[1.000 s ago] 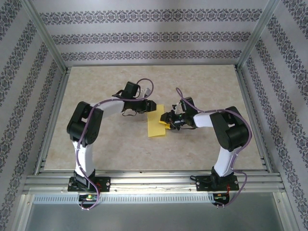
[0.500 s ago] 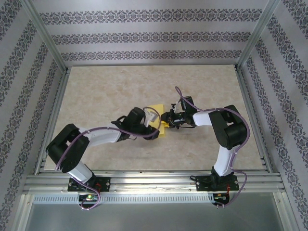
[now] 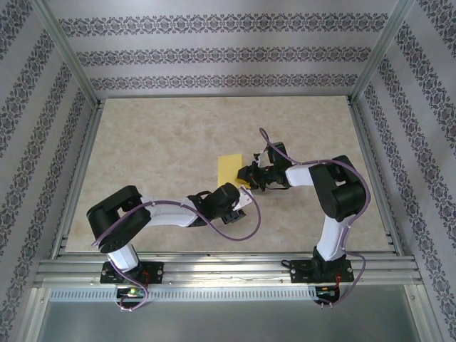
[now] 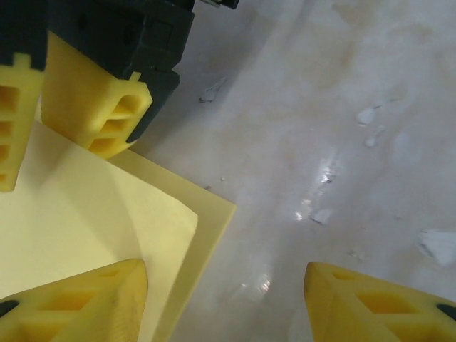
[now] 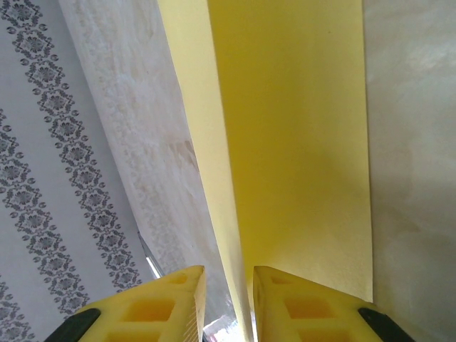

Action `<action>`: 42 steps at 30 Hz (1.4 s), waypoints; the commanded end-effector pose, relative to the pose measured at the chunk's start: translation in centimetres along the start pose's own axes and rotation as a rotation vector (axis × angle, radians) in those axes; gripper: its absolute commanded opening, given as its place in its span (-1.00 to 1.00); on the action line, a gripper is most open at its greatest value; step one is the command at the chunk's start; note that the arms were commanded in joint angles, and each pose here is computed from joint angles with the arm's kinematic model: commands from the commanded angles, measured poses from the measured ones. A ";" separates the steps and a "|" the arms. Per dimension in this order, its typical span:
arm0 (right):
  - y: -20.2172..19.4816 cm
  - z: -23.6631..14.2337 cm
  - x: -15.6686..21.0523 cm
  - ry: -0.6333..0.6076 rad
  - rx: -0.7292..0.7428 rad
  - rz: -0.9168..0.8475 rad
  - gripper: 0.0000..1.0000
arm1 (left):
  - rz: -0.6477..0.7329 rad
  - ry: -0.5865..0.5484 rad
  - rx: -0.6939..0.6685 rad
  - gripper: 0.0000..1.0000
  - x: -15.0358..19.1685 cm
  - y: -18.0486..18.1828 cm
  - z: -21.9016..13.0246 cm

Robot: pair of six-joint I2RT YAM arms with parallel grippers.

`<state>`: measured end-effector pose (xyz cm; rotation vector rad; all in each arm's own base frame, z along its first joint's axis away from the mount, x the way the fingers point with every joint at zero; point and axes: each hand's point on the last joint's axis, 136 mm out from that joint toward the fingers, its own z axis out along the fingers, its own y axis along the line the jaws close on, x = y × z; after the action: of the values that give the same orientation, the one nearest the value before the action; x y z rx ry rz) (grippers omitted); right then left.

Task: Fold a paper plane with a square sheet of paper (pick it up from the middle)
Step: Fold the triangle a second time at the center of the table.

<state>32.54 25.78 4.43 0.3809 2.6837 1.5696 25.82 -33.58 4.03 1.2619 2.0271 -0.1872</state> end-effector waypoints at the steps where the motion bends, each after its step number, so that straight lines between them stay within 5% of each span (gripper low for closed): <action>1: 1.6 -0.2 -0.3 -0.007 -0.027 -0.036 -0.50 | 0.088 -0.033 -0.087 0.20 -2.1 1.2 0.4; 12: 1.6 -0.1 -0.1 -0.007 -0.024 -0.032 -0.50 | 0.119 0.032 -0.139 0.02 -1.2 1.8 0.9; 28: 1.4 -0.3 -0.3 -0.022 -0.015 -0.030 -0.49 | 0.076 0.000 -0.148 -1.00 -1.9 2.1 -0.3; 36: 1.0 -1.3 -0.7 -0.075 0.008 -0.031 -0.43 | -0.015 0.001 -0.116 -1.00 -1.9 2.3 -0.5; 42: -0.3 -4.1 -0.8 -0.157 0.064 -0.025 -0.29 | -0.286 -0.045 0.062 -1.00 -3.0 3.0 -1.4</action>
<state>32.97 23.73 6.31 0.4210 2.6163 1.4772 28.44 -33.33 6.05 1.1106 2.0858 -0.2097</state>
